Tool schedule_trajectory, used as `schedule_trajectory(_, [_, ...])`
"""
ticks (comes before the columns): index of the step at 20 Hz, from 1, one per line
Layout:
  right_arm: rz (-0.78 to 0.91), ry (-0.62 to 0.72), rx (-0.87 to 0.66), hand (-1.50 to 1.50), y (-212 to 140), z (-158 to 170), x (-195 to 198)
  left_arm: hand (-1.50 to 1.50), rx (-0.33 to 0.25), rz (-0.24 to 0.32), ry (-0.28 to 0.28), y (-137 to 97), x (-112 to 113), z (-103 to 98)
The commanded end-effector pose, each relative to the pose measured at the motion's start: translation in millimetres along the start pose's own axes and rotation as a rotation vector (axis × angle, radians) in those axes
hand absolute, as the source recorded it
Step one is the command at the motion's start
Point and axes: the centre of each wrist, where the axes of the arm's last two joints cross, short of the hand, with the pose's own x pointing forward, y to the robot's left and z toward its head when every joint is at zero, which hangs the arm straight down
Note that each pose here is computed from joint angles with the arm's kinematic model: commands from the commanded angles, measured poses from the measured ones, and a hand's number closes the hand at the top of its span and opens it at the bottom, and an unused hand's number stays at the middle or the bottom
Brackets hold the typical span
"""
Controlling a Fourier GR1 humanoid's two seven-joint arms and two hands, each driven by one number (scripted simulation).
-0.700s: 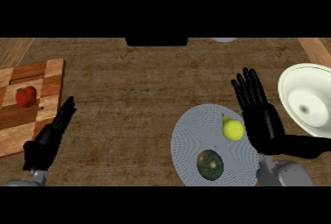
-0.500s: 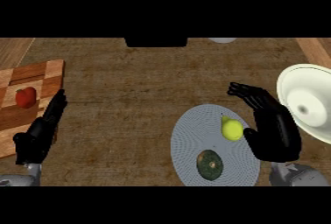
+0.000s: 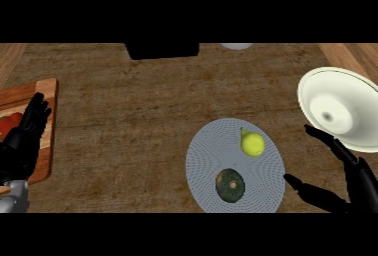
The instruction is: Pick the squash from the placemat and place it in the bowl
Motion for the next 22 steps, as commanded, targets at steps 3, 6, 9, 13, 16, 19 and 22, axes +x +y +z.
schedule_trajectory(3, [0.148, 0.005, -0.003, -1.50, 23, 100, 24, 0.00, 0.017, 0.005, 0.008, -4, 11, -2])
schedule_trajectory(6, [0.199, 0.084, -0.053, -1.50, 16, 117, 44, 0.00, -0.014, 0.027, 0.002, -24, 31, -13])
schedule_trajectory(9, [0.184, 0.114, -0.100, -1.50, 1, 114, 80, 0.00, -0.051, 0.033, -0.023, -22, 40, -14])
schedule_trajectory(13, [0.273, 0.108, -0.080, -1.50, -17, 97, 113, 0.00, -0.043, 0.051, -0.030, -36, 45, -11])
schedule_trajectory(16, [0.284, 0.133, -0.065, -1.50, -15, 79, 128, 0.00, -0.060, 0.037, -0.024, -31, 39, -18])
schedule_trajectory(19, [0.386, 0.201, 0.070, -1.50, -23, 61, 127, 0.00, -0.078, 0.024, -0.033, -18, 33, -15])
schedule_trajectory(22, [0.480, 0.259, 0.234, -1.50, -19, 52, 125, 0.00, -0.072, 0.017, -0.040, -34, 27, -13])
